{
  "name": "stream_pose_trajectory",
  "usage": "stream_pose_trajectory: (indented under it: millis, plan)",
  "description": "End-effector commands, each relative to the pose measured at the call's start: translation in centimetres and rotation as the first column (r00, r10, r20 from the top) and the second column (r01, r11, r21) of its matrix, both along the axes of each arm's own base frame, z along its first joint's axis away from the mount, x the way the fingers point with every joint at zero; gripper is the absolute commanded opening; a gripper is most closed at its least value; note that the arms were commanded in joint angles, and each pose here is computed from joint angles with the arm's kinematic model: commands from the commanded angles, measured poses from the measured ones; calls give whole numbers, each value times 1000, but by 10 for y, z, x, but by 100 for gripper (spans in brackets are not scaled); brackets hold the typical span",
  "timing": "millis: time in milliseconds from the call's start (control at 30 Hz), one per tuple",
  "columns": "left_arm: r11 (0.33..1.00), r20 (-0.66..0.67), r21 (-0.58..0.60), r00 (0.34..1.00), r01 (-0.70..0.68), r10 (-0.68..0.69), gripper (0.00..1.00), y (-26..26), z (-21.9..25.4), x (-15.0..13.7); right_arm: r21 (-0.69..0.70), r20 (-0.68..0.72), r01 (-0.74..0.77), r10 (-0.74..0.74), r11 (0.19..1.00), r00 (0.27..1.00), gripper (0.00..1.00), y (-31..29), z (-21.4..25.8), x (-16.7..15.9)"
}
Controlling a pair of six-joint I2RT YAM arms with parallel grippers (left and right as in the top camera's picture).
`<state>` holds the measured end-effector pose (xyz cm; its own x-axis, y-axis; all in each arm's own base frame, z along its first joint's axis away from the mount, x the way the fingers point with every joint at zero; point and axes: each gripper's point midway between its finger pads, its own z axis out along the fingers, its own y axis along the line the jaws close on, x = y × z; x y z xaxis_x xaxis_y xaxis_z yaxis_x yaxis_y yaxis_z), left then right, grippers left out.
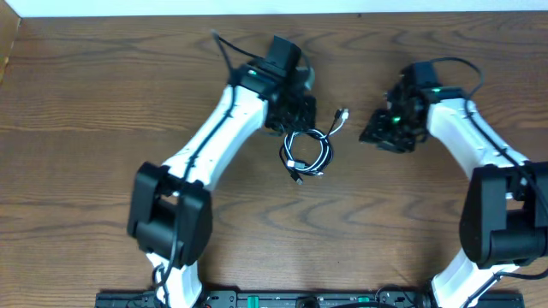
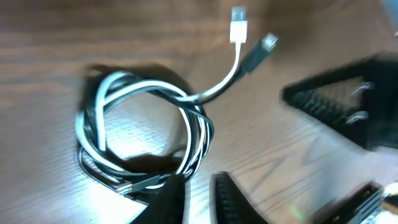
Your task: Untangle cables
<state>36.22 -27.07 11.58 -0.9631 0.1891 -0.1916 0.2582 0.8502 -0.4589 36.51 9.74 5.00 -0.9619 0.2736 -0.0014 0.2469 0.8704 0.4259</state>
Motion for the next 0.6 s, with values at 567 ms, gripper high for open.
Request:
stream_pose_trajectory:
  millis: [567]
  plan:
    - [954,-103,242,982,179,-159,40,-40,-140,-37,46,38,-31,29,998,999,49,-34,10,1]
